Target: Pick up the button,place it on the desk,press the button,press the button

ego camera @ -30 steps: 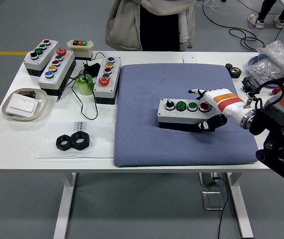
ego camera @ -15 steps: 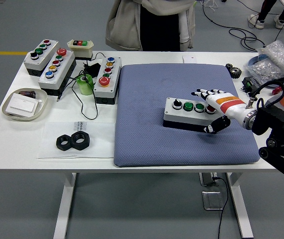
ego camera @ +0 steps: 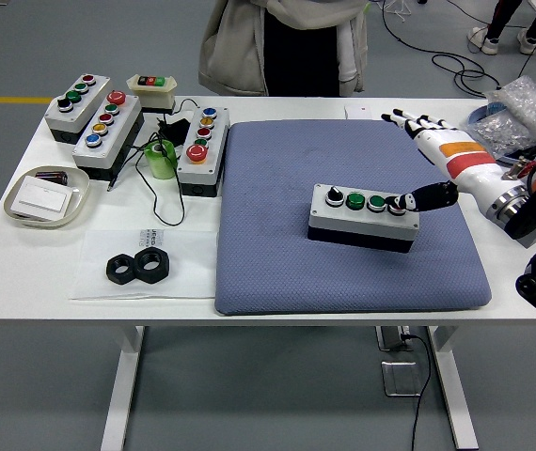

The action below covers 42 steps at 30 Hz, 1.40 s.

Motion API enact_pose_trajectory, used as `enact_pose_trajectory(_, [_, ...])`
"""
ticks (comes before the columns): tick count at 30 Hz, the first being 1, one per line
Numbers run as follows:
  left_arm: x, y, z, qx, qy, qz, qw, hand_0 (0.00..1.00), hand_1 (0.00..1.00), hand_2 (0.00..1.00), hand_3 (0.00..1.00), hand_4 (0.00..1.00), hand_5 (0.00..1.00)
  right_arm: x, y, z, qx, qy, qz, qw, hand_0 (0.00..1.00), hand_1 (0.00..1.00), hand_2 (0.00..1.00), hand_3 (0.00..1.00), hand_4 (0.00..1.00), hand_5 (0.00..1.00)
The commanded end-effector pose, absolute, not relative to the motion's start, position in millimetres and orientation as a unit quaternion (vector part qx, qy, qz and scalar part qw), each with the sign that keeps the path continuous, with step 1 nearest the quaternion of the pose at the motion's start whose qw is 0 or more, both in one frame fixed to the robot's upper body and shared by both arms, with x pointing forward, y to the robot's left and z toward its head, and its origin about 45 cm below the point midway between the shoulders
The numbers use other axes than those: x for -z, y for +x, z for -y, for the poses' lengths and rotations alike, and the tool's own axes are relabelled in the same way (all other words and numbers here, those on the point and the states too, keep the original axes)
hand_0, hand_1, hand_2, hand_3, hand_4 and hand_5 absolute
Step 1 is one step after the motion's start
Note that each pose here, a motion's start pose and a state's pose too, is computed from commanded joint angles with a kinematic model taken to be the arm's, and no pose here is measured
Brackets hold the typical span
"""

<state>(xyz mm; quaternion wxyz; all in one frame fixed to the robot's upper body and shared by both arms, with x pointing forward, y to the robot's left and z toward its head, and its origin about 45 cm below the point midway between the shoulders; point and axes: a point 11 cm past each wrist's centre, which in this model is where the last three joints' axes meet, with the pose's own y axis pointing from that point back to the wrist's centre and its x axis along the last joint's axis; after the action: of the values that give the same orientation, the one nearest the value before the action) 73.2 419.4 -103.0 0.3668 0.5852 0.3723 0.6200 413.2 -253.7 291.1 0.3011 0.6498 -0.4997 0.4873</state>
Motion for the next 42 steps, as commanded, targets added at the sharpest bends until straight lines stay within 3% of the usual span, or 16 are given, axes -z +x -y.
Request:
enact_pose_trajectory(4, [103.2,71.8,-419.7,-0.619,0.586,-0.372,0.366,0.682,0.646,0.74,0.784,0.68,0.998,-290.0,408.5,269.4,-0.47,0.636,0.533,0.301,0.717,0.538,0.567,0.916,0.727,0.002])
enact_pose_trajectory(5, [103.2,71.6,-419.7,-0.619,0.586,-0.373,0.366,0.682,0.645,0.739,0.784,0.679,0.998,-288.5,407.4,270.8,-0.467,0.637,0.534,0.302,0.285,0.097,0.228,0.646,0.639,0.002])
enact_pose_trajectory(10, [103.5,70.0,-419.7,-0.618,0.588,-0.373,0.366,0.682,0.645,0.739,0.784,0.679,0.998,-271.7,401.1,271.0,-0.447,0.662,0.508,0.322,0.285,0.097,0.228,0.646,0.639,0.002])
enact_pose_trajectory(11, [103.5,69.8,-419.7,-0.618,0.588,-0.373,0.366,0.682,0.646,0.74,0.782,0.676,0.998,-269.0,400.5,270.8,-0.444,0.665,0.504,0.326,0.168,0.002,0.138,0.638,0.554,0.002])
enact_pose_trajectory(42, [103.0,73.6,-419.0,-0.619,0.585,-0.372,0.368,0.681,0.645,0.738,0.78,0.684,0.998,-222.6,405.0,263.1,-0.412,0.688,0.444,0.4,0.16,0.002,0.128,0.685,0.548,0.002])
